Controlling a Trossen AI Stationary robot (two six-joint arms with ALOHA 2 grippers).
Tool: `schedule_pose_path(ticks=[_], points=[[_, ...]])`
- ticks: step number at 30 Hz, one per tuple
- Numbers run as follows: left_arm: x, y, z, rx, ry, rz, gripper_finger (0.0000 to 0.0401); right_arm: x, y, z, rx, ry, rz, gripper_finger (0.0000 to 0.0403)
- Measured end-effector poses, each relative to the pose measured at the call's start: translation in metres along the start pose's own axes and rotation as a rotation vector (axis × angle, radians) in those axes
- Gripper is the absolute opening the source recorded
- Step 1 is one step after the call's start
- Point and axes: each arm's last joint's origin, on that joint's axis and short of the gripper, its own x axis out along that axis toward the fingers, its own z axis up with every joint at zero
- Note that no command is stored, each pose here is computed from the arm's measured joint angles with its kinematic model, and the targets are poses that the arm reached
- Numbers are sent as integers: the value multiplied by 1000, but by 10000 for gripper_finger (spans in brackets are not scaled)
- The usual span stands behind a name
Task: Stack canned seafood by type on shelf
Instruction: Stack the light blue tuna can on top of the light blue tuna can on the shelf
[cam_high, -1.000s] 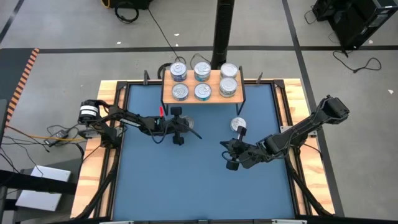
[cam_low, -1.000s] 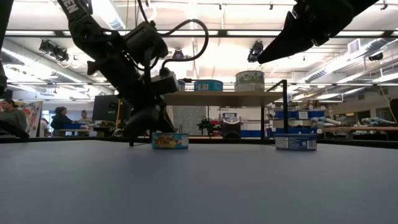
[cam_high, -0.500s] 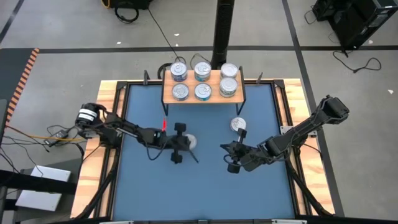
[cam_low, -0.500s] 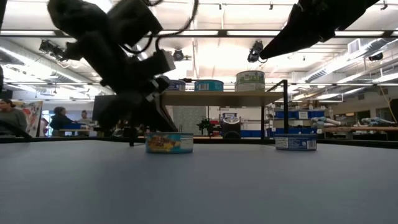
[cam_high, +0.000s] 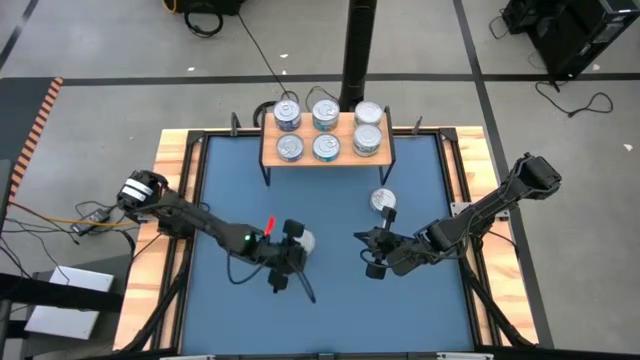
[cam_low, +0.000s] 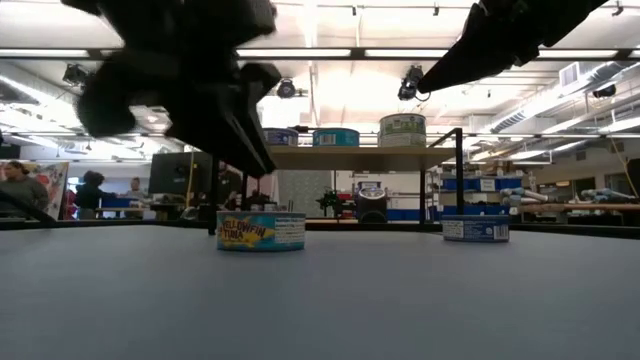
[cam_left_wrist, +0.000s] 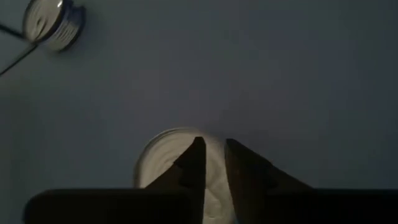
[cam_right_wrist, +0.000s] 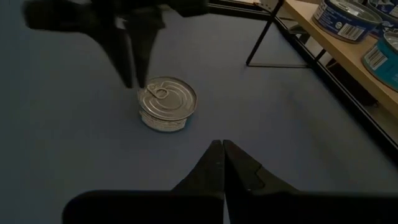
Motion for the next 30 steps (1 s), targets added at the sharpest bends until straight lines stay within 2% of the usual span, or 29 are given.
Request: schedule_pose_path(ticks=[4, 8, 15, 21, 28, 30], points=[[-7, -14, 3, 45, 6, -16, 98, 0, 0, 0, 0, 0, 0, 4], [-3, -21, -5, 84, 63, 30, 126, 0, 0, 0, -9, 1, 0, 5], [8, -22, -13, 88, 119, 39, 129, 0, 1, 2, -21, -13, 4, 5], [20, -23, -16, 94, 147, 52, 103, -1, 1, 2, -32, -17, 8, 5], [24, -23, -17, 104, 154, 58, 14, -1, 2, 3, -30, -29, 13, 5], [22, -23, -15, 103, 151, 46, 8, -1, 2, 3, -29, -29, 14, 6]])
